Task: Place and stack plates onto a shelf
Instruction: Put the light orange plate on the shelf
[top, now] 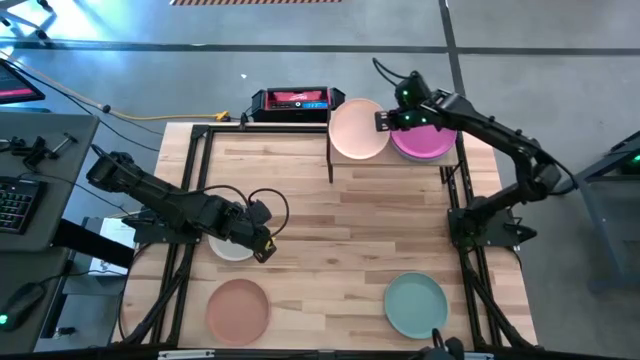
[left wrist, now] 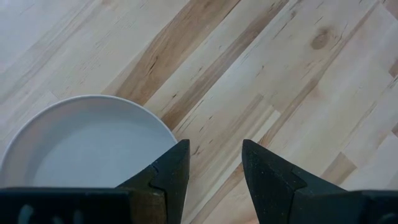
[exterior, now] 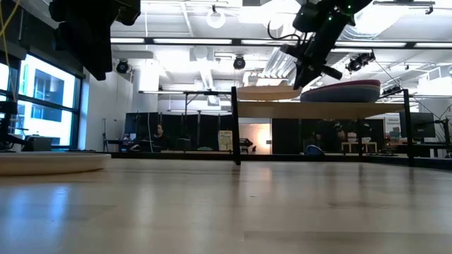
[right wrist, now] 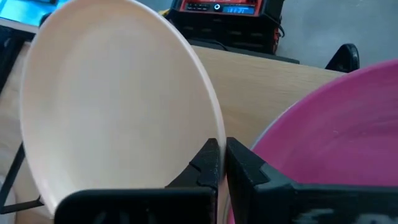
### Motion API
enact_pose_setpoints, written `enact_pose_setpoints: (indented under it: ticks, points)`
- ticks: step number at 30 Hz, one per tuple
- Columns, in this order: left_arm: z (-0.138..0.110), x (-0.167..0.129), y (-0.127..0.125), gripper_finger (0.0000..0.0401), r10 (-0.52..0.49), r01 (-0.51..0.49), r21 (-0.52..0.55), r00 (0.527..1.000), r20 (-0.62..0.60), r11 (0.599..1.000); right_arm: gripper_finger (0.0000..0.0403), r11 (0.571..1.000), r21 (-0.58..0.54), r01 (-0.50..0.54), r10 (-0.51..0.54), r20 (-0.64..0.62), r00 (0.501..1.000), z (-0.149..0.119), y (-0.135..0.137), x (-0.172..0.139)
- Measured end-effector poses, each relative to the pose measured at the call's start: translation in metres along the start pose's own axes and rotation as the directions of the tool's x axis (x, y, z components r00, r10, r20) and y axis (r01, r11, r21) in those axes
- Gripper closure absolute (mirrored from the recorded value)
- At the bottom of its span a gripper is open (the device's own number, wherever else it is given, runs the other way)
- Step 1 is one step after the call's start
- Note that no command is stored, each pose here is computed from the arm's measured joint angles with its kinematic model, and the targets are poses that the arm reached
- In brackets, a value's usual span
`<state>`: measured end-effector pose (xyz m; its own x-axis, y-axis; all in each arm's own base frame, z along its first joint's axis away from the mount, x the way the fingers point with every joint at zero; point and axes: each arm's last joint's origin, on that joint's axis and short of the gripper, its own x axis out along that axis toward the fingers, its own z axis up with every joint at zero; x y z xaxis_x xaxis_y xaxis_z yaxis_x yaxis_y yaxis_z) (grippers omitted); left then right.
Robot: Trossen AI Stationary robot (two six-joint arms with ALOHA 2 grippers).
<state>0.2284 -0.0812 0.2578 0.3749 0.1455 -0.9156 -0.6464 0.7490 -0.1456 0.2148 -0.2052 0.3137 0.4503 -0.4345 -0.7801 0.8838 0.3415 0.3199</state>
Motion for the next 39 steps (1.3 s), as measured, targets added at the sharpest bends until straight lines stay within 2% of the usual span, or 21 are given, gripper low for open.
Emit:
enact_pose_setpoints:
  ticks: [14,39]
  points:
    - [0.0001,0.0000,0.0001,0.0263,0.000,0.000,-0.001,1.000,0.000,1.000,0.0403,0.996,-0.042,0.083,-0.084,-0.033,0.996,-0.0016,-0.0062,0.0093]
    - [0.0082,0.0026,0.0050,0.0263,0.014,-0.014,-0.011,1.000,0.005,1.000,0.0402,0.999,-0.027,0.031,-0.031,0.002,1.000,0.0053,-0.0070,0.0096]
